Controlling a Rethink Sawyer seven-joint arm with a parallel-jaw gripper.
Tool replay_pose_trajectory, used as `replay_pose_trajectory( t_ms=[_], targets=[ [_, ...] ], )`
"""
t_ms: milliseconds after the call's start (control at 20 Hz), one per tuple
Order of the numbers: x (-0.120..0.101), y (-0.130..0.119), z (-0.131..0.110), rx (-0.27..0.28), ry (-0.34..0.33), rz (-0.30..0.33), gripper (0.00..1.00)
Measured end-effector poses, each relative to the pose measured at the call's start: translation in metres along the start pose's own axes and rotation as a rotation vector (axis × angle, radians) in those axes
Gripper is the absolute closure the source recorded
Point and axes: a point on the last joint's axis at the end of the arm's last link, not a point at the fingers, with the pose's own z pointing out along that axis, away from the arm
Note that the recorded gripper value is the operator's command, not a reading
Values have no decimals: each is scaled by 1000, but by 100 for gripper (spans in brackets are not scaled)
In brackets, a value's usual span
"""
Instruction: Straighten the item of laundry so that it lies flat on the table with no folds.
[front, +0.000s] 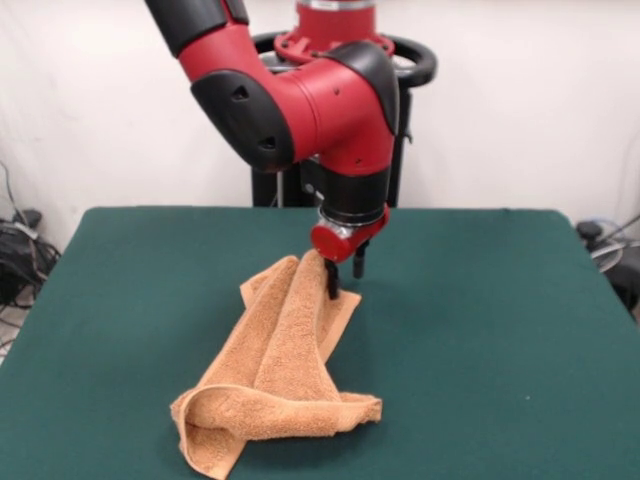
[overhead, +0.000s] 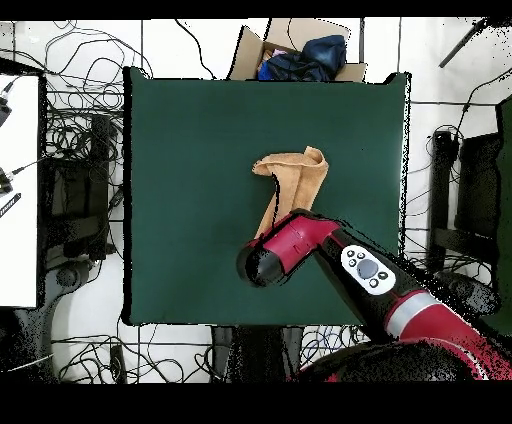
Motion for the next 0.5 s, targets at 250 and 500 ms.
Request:
replay_pose_trajectory(
  t_ms=[250,500],
  targets=[
    [0,-2,-2,7,-1,0,0],
    [-3,-7,-5,23,-33,3,0]
  ],
)
